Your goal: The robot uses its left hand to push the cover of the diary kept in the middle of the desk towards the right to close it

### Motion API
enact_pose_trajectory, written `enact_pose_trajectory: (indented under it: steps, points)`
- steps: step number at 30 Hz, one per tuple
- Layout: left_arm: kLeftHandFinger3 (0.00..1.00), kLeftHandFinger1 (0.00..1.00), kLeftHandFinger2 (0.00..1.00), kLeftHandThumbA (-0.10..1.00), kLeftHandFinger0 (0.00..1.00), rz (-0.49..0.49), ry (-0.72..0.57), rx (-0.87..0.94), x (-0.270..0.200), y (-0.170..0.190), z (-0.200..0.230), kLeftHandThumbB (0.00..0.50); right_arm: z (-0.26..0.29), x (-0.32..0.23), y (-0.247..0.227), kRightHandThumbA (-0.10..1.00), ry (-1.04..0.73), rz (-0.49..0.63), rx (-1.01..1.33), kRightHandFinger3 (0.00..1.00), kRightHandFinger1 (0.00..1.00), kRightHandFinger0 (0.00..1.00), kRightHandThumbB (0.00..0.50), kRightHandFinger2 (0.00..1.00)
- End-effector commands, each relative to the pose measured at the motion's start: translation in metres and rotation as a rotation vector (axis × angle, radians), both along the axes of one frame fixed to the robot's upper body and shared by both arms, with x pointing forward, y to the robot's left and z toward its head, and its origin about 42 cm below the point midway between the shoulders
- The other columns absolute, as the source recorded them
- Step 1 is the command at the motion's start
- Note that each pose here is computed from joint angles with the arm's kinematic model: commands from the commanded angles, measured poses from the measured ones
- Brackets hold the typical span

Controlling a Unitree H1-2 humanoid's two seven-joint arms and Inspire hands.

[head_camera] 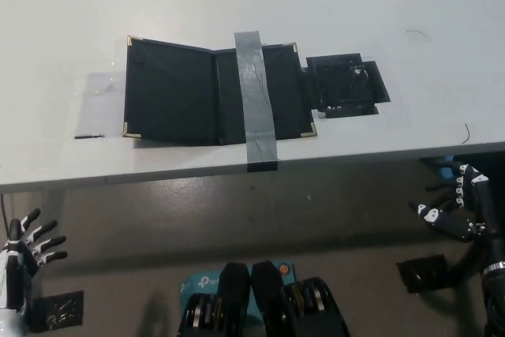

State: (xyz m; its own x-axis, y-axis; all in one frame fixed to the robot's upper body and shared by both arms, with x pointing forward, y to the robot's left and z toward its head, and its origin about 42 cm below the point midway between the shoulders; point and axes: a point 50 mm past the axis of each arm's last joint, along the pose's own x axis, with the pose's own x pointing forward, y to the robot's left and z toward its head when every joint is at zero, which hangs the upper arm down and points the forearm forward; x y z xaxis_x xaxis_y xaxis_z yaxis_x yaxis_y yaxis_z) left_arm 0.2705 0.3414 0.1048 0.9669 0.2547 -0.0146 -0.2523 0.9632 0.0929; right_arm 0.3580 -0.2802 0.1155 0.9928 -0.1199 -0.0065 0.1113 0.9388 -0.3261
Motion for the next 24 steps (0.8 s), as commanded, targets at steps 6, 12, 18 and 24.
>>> enact_pose_trajectory:
  steps: [6, 12, 18, 24]
  points:
    - [0.91, 0.69, 0.77, 1.0, 0.68, -0.061, -0.118, 0.047, -0.006, -0.006, 0.049, 0.286, 0.018, 0.006, -0.005, 0.87, -0.054, 0.001, -0.024, 0.72, 0.33, 0.24, 0.115, 0.45]
    - [0.89, 0.69, 0.77, 1.0, 0.68, -0.138, -0.294, 0.047, -0.006, -0.015, 0.112, 0.281, 0.016, 0.006, -0.006, 0.86, -0.046, -0.001, -0.042, 0.72, 0.34, 0.27, 0.101, 0.45]
    - [0.87, 0.64, 0.72, 1.0, 0.61, -0.162, -0.384, 0.021, 0.01, -0.022, 0.147, 0.21, 0.014, 0.004, -0.008, 0.88, -0.036, -0.003, -0.043, 0.72, 0.33, 0.26, 0.101, 0.45]
    - [0.86, 0.7, 0.74, 1.0, 0.65, -0.103, -0.326, -0.198, 0.046, -0.023, 0.138, 0.093, 0.012, 0.0, -0.009, 0.85, -0.029, -0.007, -0.035, 0.69, 0.32, 0.25, 0.097, 0.42]
